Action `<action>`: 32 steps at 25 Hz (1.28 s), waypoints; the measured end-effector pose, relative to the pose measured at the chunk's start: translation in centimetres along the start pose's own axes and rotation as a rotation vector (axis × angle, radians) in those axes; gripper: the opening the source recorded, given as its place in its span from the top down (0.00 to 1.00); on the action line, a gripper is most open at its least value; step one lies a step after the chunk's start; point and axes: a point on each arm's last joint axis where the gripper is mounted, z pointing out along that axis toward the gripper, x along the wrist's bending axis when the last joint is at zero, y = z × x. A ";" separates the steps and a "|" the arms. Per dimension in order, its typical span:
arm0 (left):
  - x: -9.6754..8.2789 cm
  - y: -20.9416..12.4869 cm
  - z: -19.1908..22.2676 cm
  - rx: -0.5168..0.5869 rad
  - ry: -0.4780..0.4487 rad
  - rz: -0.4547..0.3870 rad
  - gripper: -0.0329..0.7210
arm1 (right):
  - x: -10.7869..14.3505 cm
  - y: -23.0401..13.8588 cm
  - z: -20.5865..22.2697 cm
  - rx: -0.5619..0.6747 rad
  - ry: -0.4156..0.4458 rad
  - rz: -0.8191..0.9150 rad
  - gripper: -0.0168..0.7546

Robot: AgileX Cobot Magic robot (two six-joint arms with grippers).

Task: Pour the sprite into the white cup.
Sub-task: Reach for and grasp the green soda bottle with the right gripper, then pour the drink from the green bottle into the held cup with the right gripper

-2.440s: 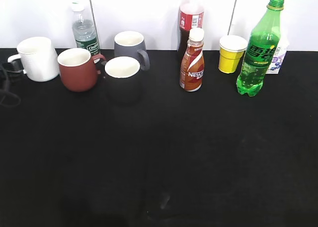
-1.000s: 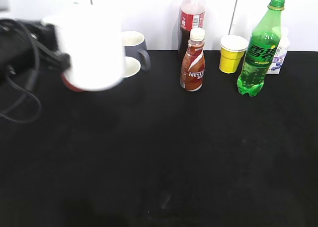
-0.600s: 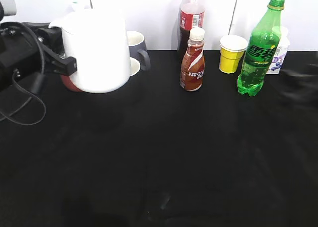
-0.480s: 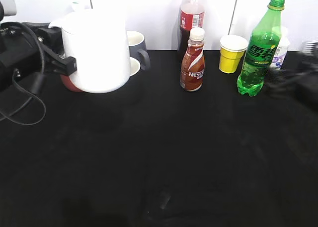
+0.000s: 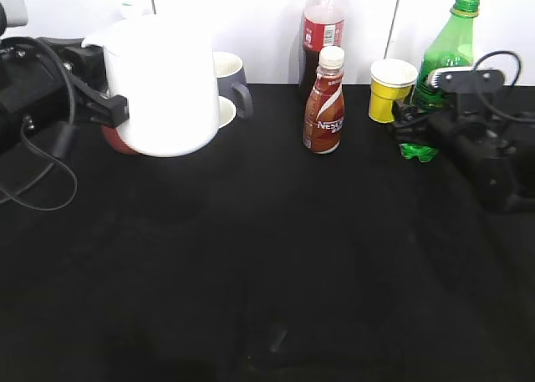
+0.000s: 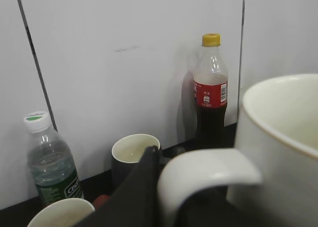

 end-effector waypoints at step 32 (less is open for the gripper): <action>-0.8 -2.5 1.3 0.023 -0.077 0.040 0.89 | 13.0 13.7 -9.6 -0.267 0.451 -1.174 0.42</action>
